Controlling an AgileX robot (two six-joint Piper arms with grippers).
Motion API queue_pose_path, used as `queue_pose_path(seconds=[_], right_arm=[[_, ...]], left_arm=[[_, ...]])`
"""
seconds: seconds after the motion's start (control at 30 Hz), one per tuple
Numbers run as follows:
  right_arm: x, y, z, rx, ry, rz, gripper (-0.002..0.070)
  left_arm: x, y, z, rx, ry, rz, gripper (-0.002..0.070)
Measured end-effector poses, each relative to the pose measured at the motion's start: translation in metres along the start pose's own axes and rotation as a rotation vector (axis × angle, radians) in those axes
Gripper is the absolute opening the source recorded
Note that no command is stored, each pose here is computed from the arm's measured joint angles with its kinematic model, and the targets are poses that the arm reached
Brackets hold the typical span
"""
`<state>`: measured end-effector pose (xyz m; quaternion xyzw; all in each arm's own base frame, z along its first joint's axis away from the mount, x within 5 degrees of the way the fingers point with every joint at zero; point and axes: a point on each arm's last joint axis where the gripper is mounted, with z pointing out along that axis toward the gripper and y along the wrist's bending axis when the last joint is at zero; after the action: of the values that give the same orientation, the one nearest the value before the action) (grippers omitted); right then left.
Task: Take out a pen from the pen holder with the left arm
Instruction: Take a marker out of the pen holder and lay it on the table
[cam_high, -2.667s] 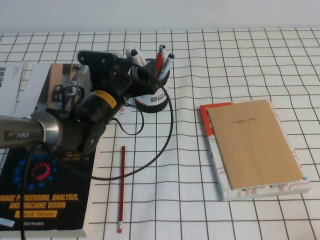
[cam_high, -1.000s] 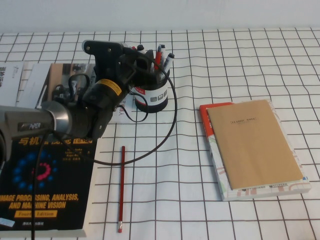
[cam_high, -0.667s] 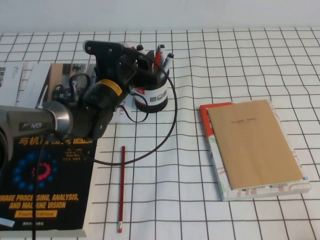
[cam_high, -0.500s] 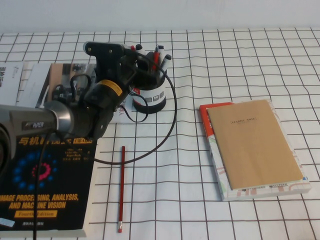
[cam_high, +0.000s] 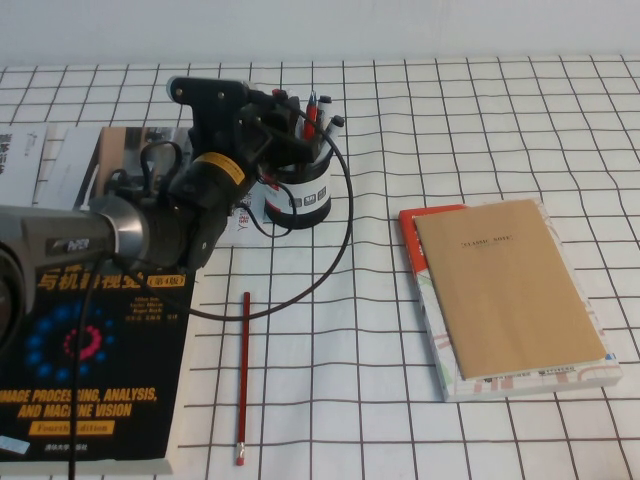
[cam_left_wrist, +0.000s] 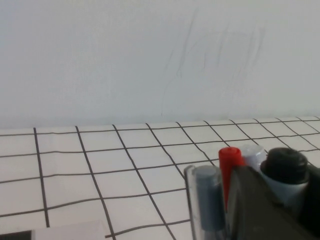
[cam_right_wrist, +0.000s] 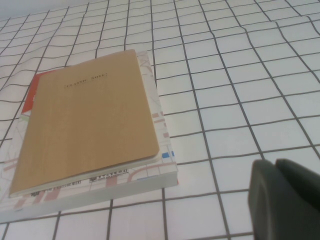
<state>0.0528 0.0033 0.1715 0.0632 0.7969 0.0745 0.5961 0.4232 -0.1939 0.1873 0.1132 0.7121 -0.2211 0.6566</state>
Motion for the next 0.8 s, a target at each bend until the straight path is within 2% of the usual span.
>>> queue_pose_path(seconds=[0.07,0.4,0.6,0.8], right_arm=[[0.0,0.0,0.0,0.0,0.0,0.0,-0.0017],[0.0,0.0,0.0,0.0,0.0,0.0,-0.0016],[0.0,0.0,0.0,0.0,0.0,0.0,-0.0016],[0.0,0.0,0.0,0.0,0.0,0.0,-0.0016]], left_arm=[[0.001,0.001,0.0,-0.003,0.005,0.0,0.0126],[-0.012,-0.002,-0.003,0.018,-0.002,0.033,0.0128],[-0.05,-0.013,-0.013,0.077,-0.069,0.109,0.0128],[-0.101,-0.029,-0.037,0.139,-0.092,0.261,0.0128]])
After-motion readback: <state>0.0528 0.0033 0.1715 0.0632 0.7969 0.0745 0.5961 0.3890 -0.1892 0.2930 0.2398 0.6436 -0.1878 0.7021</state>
